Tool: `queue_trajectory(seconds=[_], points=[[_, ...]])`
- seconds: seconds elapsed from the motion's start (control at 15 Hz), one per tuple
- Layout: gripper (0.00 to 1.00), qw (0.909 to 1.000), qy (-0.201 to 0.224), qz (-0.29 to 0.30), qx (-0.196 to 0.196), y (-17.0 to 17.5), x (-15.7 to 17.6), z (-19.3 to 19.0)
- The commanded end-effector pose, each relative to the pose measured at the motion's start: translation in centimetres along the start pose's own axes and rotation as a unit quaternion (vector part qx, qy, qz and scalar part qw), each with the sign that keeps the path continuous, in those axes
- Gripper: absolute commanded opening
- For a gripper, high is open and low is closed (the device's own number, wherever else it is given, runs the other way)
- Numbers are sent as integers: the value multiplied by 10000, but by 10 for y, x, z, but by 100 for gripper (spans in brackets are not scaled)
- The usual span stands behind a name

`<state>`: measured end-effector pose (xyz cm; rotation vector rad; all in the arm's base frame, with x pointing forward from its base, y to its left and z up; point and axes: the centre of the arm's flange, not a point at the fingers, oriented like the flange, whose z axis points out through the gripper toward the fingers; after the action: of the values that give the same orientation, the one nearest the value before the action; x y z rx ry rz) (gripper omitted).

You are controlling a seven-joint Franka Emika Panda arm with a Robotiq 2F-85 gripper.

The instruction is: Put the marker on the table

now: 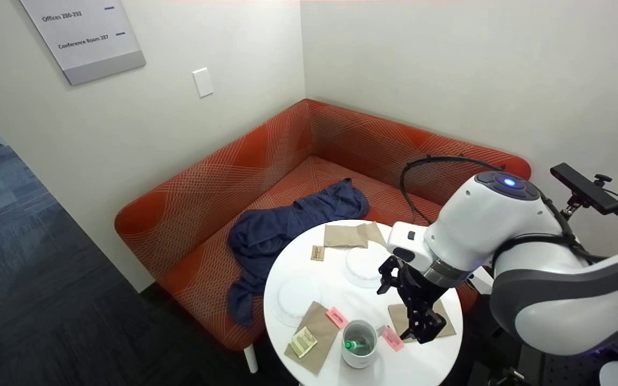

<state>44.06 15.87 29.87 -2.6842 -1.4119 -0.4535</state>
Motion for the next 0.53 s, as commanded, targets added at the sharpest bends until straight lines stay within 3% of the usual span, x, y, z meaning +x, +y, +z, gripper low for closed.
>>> queue_trajectory(seconds=[0.0,0.27,0.47], points=[[100,9998,38,-61,-200,-3,-10,14],[98,9997,-179,-146,-125,-9,-12,28],[69,9986,-359,-377,-71,-15,-10,43]])
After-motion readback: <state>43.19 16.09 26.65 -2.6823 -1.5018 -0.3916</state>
